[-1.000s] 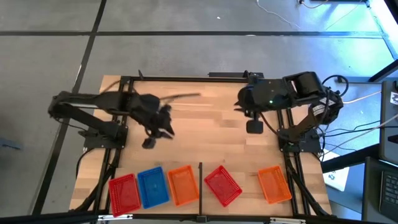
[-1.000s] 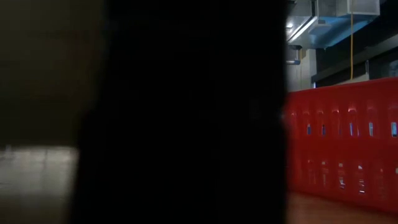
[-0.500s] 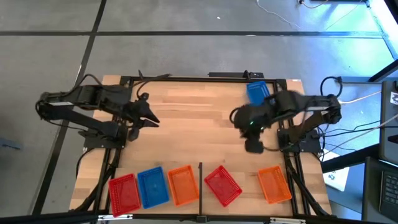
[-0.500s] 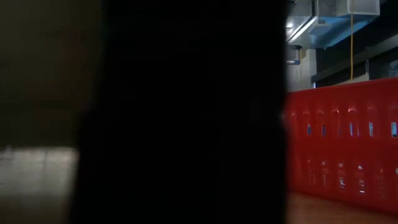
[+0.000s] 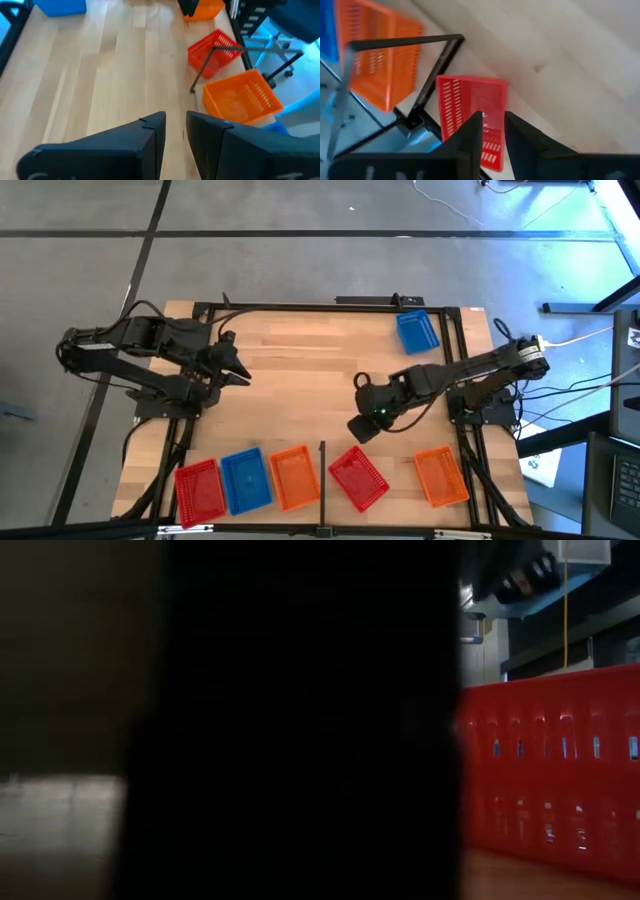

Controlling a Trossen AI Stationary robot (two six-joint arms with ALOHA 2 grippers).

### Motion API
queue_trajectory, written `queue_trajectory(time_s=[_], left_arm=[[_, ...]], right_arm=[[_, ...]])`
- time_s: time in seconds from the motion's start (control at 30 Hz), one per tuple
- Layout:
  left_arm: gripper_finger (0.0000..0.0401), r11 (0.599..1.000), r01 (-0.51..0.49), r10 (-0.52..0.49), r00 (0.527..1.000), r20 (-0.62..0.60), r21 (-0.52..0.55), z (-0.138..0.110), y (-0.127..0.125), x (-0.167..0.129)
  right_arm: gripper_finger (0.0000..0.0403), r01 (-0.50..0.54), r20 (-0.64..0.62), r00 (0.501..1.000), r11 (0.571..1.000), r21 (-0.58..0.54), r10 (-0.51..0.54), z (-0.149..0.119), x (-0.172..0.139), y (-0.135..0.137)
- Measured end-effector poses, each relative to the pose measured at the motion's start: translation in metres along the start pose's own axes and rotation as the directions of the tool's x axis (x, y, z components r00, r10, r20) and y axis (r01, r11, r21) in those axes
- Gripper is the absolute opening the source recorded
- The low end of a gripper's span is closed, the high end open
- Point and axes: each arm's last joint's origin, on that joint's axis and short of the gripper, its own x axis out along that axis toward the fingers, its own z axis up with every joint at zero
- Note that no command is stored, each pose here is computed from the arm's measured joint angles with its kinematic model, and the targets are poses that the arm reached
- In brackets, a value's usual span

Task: Stack baskets on shelf by color
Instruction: Stack the red bin on top of the red bin on the shelf

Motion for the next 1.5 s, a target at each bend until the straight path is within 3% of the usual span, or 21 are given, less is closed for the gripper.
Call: queue_trajectory(time_s=[0.3,0.4,0.6,0.8,1.5], left_arm=[[0.0069,1.000,-0.003,0.003,1.000,-0.022,0.002,-0.002,0.000,0.000],[0.0069,1.000,-0.003,0.003,1.000,-0.023,0.002,-0.002,0.000,0.000],[0.0069,1.000,-0.004,0.004,1.000,-0.030,0.002,-0.003,0.000,0.000],[0.0069,1.000,-0.005,0.005,0.999,-0.042,0.002,-0.004,0.000,0.000],[0.0069,1.000,-0.004,0.004,0.999,-0.041,0.002,-0.004,0.000,0.000]], right_arm=[[0.0078,-0.051,0.003,0.999,0.999,-0.017,0.051,-0.009,0.044,-0.018],[0.0078,-0.021,-0.020,1.000,0.999,-0.033,0.020,-0.017,0.054,-0.022],[0.0078,-0.005,-0.052,0.999,1.000,0.017,0.006,-0.031,0.072,-0.018],[0.0078,-0.022,-0.077,0.997,1.000,-0.005,0.021,-0.039,0.088,-0.012],[0.0078,0.032,-0.065,0.997,0.999,-0.006,-0.032,-0.040,0.090,-0.011]])
